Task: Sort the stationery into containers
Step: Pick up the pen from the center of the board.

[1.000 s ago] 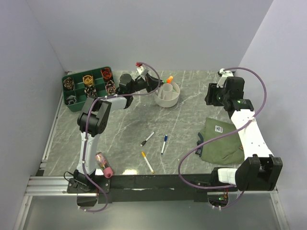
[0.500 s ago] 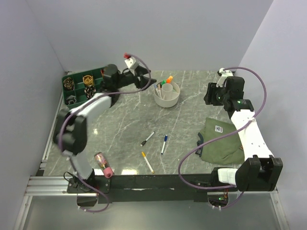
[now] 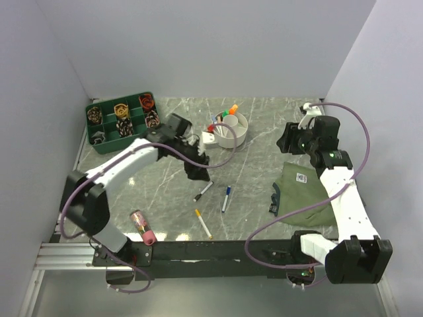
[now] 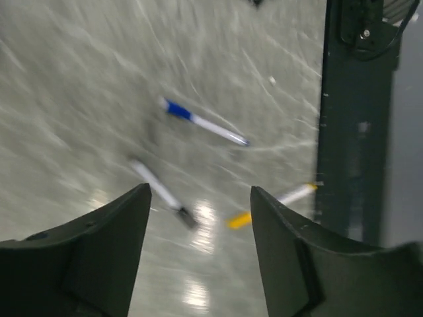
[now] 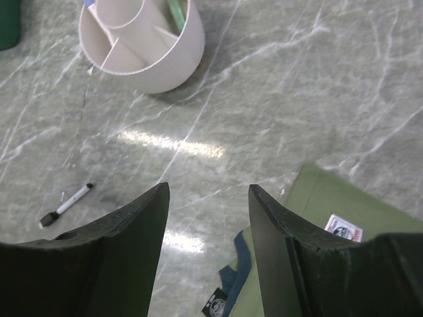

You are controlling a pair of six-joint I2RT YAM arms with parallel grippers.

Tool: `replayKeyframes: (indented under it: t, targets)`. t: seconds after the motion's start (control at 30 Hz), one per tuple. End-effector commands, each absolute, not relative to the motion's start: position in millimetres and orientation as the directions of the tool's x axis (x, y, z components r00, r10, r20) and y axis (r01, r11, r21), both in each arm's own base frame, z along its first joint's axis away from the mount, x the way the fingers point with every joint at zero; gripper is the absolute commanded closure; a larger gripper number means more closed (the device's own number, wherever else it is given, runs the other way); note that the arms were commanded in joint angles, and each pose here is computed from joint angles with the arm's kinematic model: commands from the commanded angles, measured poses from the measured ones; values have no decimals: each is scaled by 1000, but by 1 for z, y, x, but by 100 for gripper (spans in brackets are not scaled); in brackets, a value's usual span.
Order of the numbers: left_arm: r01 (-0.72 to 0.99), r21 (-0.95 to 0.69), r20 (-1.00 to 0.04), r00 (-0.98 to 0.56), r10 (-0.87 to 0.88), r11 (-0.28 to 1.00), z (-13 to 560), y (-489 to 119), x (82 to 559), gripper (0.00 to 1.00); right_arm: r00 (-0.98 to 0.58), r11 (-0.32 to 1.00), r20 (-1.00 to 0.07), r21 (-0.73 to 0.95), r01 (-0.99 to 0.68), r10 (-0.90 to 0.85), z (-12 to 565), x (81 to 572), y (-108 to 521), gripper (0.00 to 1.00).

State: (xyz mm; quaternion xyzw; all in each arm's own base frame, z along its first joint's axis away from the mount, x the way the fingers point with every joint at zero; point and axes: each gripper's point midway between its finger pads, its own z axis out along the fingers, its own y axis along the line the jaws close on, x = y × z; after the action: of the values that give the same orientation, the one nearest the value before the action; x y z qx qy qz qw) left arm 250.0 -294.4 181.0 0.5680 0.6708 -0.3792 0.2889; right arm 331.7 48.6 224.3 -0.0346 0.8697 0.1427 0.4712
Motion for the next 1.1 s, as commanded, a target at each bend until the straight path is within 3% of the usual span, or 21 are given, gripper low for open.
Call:
replayKeyframes:
  t: [0.0,0.07,0.17,0.4,0.8,1.07]
  targets:
    - [648,-531,-410,-760,504,546,140,-283,218,34,-540,939,-836,256,-230,96,228,318,60,40]
    - [511,-571,-270,-856,440,643,122,-278,208,33,-552,933,-828,266,-243,92,224,314,63,40]
    - [397,-537,-202,-917,344,744,103,-269,203,35,-567,930,-820,267,-255,80,220,311,65,40]
    - [173,-581,19,-974,226,795,75,-268,169,42,-590,928,-806,256,-270,50,215,306,65,40]
    - [103,-455,180,-962,205,885,31,-269,146,41,-591,921,-803,287,-264,81,211,291,69,40]
    - [125,-410,167,-963,209,903,15,-277,159,44,-594,917,-801,292,-271,80,203,282,70,40]
